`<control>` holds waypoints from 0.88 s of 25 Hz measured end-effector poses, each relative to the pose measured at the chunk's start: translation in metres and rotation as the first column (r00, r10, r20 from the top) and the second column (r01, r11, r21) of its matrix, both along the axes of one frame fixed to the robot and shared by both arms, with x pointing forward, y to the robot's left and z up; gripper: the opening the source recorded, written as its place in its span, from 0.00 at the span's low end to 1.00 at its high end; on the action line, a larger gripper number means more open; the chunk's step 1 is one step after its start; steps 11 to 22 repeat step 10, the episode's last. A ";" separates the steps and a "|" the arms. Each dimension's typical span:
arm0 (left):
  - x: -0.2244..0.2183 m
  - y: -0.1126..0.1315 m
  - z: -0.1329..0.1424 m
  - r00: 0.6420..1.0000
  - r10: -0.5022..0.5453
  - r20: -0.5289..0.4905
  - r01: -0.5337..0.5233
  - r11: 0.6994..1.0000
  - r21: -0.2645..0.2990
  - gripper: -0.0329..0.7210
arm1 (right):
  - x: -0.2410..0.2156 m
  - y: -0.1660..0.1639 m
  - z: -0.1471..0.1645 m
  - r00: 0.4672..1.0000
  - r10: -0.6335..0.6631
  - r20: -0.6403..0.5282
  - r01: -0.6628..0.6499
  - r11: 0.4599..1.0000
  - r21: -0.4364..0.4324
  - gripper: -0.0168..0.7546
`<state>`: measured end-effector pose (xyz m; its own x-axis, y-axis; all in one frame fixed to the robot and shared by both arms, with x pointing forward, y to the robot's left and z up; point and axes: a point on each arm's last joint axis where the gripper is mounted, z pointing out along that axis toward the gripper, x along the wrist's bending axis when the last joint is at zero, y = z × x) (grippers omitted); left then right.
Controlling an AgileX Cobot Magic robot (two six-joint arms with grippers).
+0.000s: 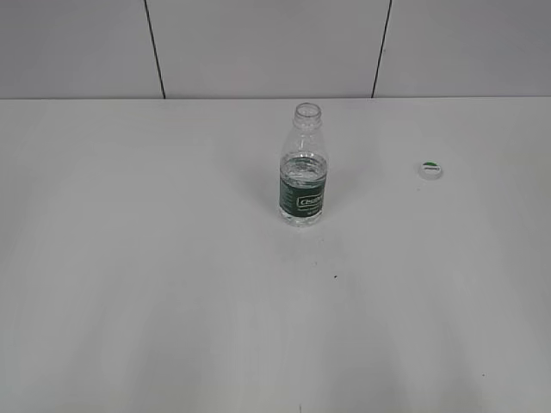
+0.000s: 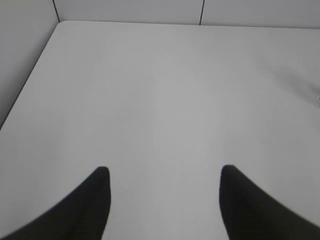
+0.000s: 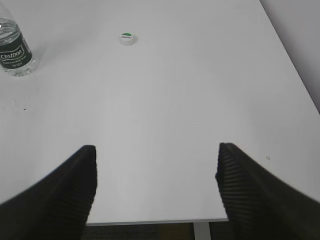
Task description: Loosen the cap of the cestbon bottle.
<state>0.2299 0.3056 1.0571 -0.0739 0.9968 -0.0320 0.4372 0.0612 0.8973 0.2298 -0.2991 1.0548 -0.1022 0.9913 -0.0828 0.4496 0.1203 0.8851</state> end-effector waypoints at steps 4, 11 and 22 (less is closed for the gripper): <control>0.000 0.000 0.000 1.000 0.000 0.000 0.000 1.000 0.003 0.61 | 0.000 0.000 0.000 1.000 0.000 0.000 0.000 1.000 0.000 0.76; 0.000 0.000 0.000 1.000 0.000 0.000 0.000 1.000 0.003 0.61 | 0.000 0.000 0.000 1.000 0.003 -0.001 -0.003 1.000 0.005 0.76; 0.000 0.000 0.000 1.000 0.000 0.000 0.000 1.000 0.003 0.61 | 0.000 0.000 0.000 1.000 0.003 -0.001 -0.003 1.000 0.005 0.76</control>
